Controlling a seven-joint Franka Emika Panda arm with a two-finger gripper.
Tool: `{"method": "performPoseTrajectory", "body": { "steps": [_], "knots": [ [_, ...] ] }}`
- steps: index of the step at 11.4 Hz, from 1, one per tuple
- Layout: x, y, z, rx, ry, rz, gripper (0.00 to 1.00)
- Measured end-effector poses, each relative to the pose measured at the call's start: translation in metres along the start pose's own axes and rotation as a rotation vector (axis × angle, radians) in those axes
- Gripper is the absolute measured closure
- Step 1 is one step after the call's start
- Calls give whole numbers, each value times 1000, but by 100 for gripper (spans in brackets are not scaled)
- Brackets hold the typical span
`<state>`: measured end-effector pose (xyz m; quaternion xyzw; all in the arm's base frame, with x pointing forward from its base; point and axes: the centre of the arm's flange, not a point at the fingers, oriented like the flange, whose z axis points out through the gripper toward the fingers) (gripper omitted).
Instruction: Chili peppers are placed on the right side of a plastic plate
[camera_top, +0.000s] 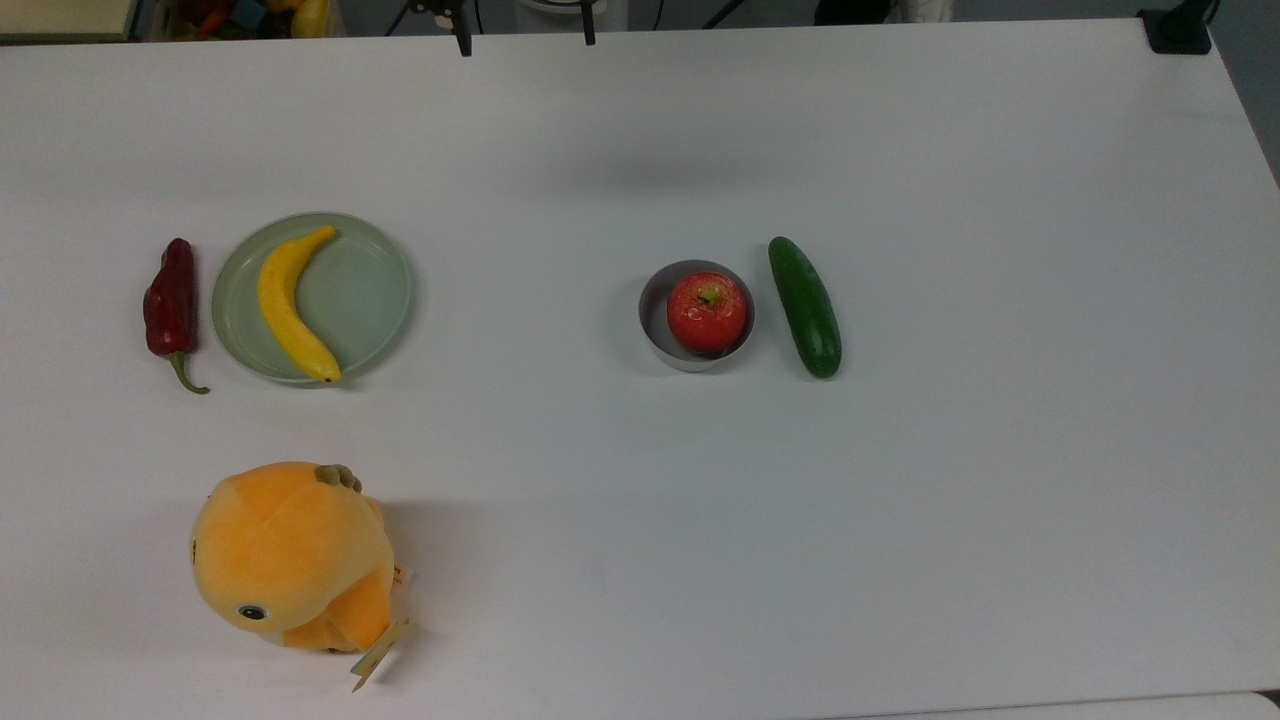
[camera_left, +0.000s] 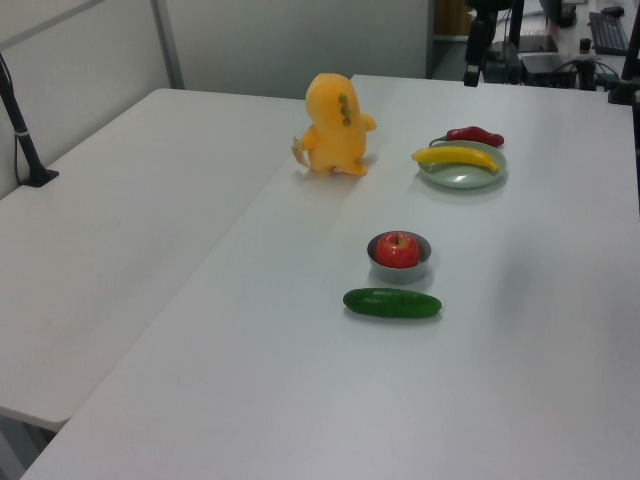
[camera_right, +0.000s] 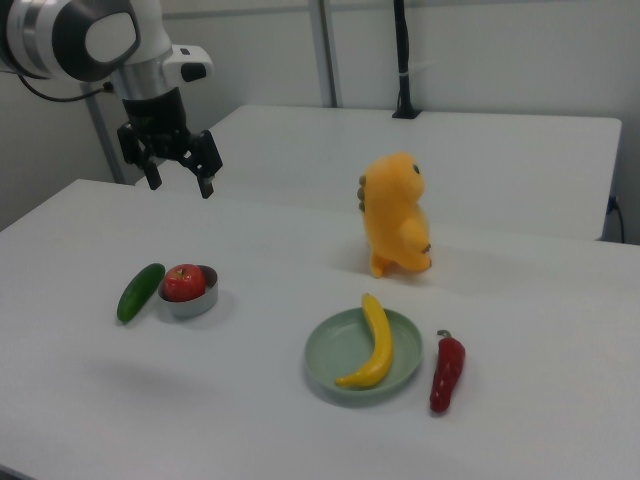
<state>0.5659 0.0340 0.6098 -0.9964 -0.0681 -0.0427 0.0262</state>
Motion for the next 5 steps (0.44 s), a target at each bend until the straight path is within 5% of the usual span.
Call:
{"method": "performPoseTrajectory", "body": {
  "steps": [5],
  "knots": [
    [2, 13, -1, -17, 15, -27, 0]
  ]
}}
